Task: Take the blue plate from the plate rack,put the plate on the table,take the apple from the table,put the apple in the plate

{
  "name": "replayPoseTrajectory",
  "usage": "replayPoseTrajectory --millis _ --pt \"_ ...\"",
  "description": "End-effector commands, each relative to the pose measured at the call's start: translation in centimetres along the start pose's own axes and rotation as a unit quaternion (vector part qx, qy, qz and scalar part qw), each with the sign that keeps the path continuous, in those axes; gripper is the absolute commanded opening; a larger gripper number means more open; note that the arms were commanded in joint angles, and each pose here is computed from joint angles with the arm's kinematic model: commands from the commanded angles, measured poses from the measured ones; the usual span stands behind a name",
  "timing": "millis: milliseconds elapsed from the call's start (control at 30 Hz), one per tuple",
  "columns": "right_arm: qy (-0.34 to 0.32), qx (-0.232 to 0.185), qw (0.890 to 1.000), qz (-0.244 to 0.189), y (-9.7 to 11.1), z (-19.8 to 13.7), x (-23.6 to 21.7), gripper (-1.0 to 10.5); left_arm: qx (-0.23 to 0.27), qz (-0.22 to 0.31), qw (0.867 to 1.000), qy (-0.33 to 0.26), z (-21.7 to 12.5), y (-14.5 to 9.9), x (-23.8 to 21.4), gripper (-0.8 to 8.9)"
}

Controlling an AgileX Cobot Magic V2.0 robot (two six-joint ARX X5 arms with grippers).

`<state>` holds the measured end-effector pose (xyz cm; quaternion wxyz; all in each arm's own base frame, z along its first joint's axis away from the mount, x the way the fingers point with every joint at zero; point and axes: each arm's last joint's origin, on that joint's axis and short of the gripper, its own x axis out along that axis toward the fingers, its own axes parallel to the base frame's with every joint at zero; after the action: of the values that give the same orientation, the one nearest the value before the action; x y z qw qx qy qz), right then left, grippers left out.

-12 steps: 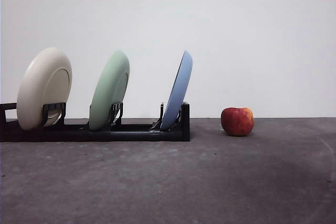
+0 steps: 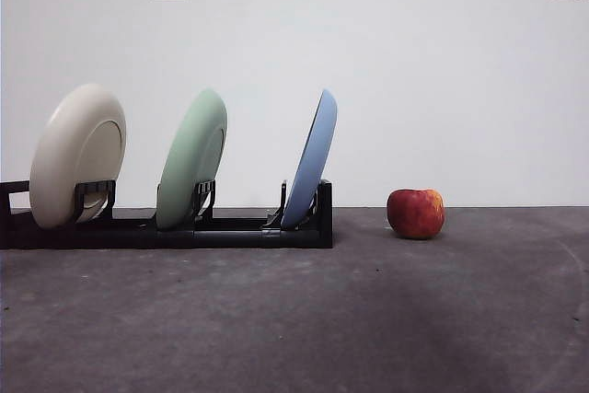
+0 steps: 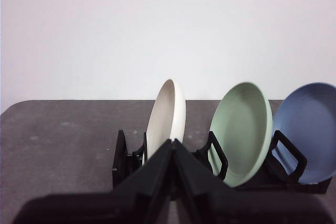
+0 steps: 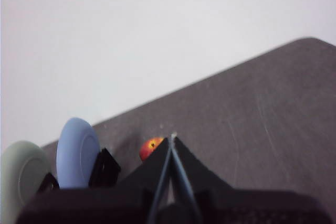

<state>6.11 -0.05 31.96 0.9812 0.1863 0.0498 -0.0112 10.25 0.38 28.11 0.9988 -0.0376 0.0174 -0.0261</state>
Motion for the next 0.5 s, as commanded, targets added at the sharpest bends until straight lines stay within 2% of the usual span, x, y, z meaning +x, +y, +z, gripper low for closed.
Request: replayPoseTrajectory --millis 33,267,500 --pt "0.031 -0.006 0.999 -0.014 0.8 2.2 0.0 0.0 -0.005 0.0 1.0 0.021 1.4 0.1 1.3 -0.05" --pt "0.107 -0.032 0.992 -0.055 2.2 6.0 1.6 0.0 -0.014 0.002 0.996 0.091 5.1 0.2 4.2 -0.04" --pt "0.195 -0.033 0.976 -0.089 2.5 6.9 4.6 0.0 -0.025 0.007 0.985 0.169 7.8 0.4 7.2 -0.04"
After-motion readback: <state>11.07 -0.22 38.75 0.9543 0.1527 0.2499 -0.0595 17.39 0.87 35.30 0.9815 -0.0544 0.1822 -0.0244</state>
